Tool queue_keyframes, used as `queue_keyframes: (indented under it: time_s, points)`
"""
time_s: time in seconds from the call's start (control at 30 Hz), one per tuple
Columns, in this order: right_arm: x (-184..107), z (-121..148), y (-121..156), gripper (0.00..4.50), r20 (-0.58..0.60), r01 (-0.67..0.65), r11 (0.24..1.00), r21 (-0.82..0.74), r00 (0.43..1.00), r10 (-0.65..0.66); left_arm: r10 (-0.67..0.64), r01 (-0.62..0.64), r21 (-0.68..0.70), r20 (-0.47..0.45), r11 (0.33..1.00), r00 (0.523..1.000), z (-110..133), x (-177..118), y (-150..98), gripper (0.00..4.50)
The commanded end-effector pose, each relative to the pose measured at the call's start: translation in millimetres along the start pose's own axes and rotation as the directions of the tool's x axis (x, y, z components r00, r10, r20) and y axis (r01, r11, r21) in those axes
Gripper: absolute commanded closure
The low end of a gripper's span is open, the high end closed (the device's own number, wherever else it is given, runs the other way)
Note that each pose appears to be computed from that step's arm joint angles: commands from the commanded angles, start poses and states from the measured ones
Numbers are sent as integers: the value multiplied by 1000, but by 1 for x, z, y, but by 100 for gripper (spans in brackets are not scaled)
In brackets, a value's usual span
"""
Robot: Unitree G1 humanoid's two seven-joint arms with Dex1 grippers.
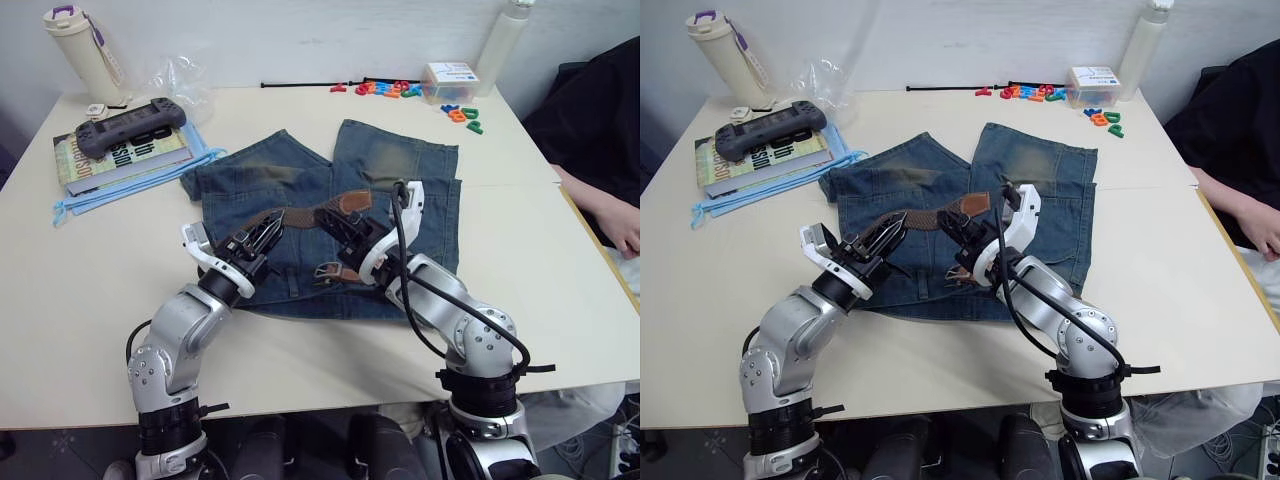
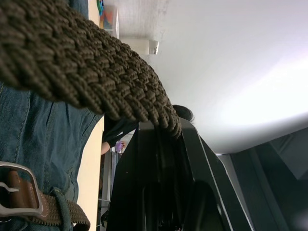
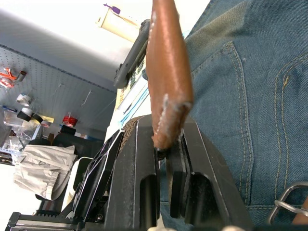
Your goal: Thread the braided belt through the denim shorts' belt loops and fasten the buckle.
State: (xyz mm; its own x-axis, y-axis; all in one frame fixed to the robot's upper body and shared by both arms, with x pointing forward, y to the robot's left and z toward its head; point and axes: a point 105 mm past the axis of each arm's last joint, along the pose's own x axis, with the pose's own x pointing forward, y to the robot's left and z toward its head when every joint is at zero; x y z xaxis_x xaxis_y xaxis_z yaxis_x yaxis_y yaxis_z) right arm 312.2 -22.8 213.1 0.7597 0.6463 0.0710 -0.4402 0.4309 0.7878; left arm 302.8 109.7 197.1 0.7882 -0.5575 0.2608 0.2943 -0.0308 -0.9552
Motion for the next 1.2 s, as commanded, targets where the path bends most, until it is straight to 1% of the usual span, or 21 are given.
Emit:
queue_keyframes:
  time_s: [0.03,0.2,0.27,0.3,0.4,0.47,0.5,0.57,0.77,0.8,0.9,0.97,1.03,1.13,1.2]
  points:
    - [-5,0,13,450,11,-45,999,-29,999,45,-71,72,28,-44,997,997,-4,2,-14,445]
    - [-7,1,11,450,14,-33,999,-37,999,34,-83,84,25,-47,996,995,-4,4,-15,445]
    - [-8,2,10,357,19,-27,999,-37,999,28,-100,100,12,-34,995,994,-3,5,-17,450]
    - [-8,2,10,328,21,-26,999,-36,999,27,-105,105,6,-29,994,994,-2,6,-18,450]
    - [-8,5,12,170,38,-31,999,-30,999,32,-97,99,29,-62,995,993,-4,7,-17,450]
    - [-8,6,12,95,45,-33,999,-27,998,34,-83,88,51,-98,995,992,-8,7,-16,450]
    - [-8,6,13,47,47,-35,999,-25,998,36,-82,90,63,-119,994,989,-11,7,-17,450]
    - [-8,7,13,47,51,-39,999,-20,998,40,-91,102,73,-144,992,985,-16,8,-18,450]
    - [-8,7,10,47,54,-26,1000,-8,998,26,-92,96,40,-86,995,992,-11,9,-19,450]
    - [-8,6,10,22,49,-23,1000,-6,999,24,-95,96,27,-43,995,995,-2,9,-19,450]
    - [-14,3,7,22,30,-17,1000,-5,999,17,-82,81,27,32,996,996,20,5,-17,450]
    - [-22,1,4,22,16,-12,1000,-11,1000,12,-78,75,43,64,996,995,31,0,-18,450]
    - [-30,1,2,22,5,-9,1000,-17,1000,9,-75,71,56,81,996,994,37,-5,-18,450]
    - [-45,0,-6,22,-38,3,994,-105,999,-7,-52,44,92,94,995,994,43,-17,-16,450]
    - [-54,6,-4,22,-54,-24,966,-257,999,11,-26,15,122,91,992,996,45,-29,-12,450]
